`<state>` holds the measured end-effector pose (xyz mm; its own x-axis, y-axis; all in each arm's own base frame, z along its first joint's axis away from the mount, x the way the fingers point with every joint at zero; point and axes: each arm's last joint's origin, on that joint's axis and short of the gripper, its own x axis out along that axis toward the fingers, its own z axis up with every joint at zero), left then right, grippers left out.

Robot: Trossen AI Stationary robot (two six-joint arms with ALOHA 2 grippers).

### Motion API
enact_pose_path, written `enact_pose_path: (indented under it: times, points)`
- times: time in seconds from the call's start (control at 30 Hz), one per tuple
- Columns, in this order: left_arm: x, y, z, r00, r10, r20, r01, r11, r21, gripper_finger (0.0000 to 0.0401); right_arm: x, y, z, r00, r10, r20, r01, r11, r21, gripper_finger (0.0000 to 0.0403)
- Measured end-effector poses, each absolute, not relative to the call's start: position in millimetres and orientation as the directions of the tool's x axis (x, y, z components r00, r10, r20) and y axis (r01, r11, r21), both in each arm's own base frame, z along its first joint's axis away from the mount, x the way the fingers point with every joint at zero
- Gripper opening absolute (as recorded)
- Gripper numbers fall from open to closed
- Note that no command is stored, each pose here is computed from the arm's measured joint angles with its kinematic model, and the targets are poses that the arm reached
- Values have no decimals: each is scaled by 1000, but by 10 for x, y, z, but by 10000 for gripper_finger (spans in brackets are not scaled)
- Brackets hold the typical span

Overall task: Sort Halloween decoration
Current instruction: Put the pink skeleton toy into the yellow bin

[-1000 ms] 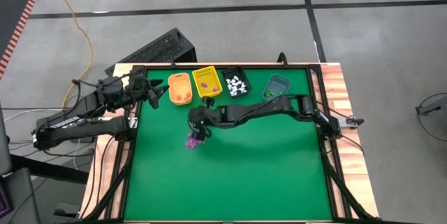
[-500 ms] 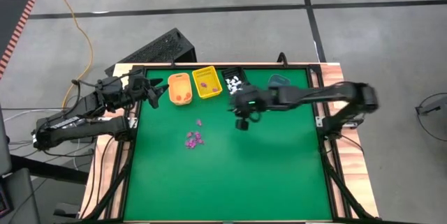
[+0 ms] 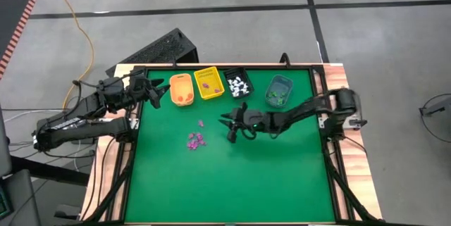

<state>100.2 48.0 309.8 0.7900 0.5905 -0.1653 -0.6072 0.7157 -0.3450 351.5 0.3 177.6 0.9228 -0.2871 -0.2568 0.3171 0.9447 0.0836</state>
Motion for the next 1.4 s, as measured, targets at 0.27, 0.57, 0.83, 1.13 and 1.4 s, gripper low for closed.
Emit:
enact_pose_path:
  times: [0.27, 0.57, 0.83, 1.13, 1.4]
  points:
    - [997, 483, 3093, 780, 602, -171, -620, 706, -342, 232, 4041, 16, 1479, 925, -284, -251, 327, 934, 146, 108]
    - [998, 482, 3089, 782, 598, -175, -618, 711, -336, 232, 4448, 25, 1371, 906, -286, -312, 330, 939, 97, 119]
    - [999, 481, 3088, 784, 596, -175, -617, 712, -335, 232, 4572, 22, 1300, 859, -290, -421, 342, 938, 52, 202]
    - [998, 481, 3086, 783, 597, -177, -619, 715, -325, 232, 4561, 12, 1284, 845, -315, -432, 365, 930, 35, 244]
    - [998, 481, 3086, 782, 597, -178, -620, 715, -324, 232, 4573, -83, 1309, 850, -335, -407, 385, 922, 45, 244]
